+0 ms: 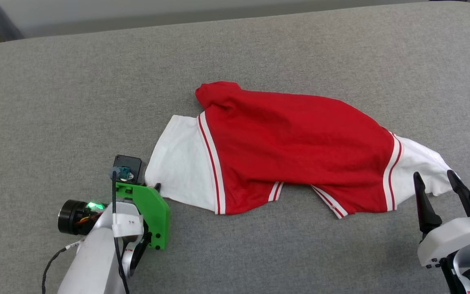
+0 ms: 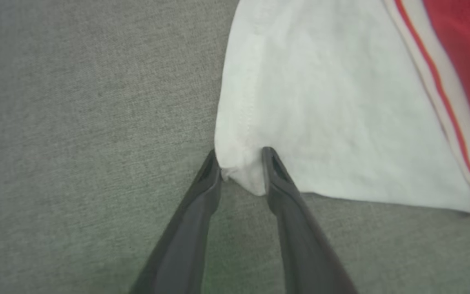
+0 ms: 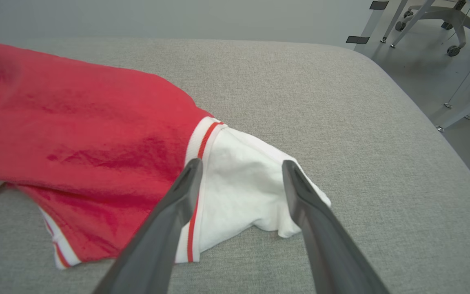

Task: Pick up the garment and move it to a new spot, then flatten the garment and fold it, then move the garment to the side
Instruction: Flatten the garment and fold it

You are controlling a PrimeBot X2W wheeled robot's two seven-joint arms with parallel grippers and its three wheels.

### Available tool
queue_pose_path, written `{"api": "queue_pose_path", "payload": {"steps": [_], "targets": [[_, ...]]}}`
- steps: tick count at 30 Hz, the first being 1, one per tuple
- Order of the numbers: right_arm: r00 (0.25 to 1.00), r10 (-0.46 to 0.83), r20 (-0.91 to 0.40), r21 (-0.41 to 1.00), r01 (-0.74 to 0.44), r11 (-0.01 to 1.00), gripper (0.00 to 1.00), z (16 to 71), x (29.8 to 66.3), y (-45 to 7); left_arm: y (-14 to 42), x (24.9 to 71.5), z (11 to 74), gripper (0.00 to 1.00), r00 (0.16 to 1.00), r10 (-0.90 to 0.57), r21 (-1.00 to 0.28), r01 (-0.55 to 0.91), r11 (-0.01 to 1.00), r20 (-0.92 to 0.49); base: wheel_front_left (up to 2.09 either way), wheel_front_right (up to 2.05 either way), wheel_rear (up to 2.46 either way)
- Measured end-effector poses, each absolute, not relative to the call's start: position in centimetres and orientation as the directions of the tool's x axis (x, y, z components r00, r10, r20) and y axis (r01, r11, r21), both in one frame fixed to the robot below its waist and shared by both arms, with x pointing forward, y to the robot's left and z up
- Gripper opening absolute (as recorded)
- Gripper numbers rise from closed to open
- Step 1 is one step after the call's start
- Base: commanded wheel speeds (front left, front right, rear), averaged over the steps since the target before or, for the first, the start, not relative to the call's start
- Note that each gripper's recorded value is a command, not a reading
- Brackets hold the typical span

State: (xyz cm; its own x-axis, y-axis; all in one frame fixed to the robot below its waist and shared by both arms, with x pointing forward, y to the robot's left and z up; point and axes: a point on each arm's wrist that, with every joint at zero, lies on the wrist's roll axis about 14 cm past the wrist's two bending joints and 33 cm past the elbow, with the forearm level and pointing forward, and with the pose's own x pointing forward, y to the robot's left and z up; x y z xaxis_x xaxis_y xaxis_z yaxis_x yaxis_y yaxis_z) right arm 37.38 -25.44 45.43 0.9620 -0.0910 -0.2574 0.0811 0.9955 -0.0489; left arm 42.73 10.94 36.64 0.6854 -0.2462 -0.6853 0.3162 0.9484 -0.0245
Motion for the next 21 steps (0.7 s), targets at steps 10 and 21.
{"api": "queue_pose_path", "payload": {"steps": [10, 21], "targets": [[0.954, -0.034, -0.297, -0.05, 0.02, 0.999, 1.0, 45.0, 37.7, -24.3, 13.5, 42.2, 40.2, 0.0, 0.807, -0.21, -0.092, 0.191, 0.977, -0.551, 0.0, 0.0, 0.0], [0.913, 0.013, -0.408, -0.053, -0.038, 0.998, 1.0, 43.8, 37.3, -23.6, 18.5, 39.7, 45.0, 0.0, 0.887, -0.112, -0.12, 0.065, 0.991, -0.448, 0.0, 0.0, 0.0]]}}
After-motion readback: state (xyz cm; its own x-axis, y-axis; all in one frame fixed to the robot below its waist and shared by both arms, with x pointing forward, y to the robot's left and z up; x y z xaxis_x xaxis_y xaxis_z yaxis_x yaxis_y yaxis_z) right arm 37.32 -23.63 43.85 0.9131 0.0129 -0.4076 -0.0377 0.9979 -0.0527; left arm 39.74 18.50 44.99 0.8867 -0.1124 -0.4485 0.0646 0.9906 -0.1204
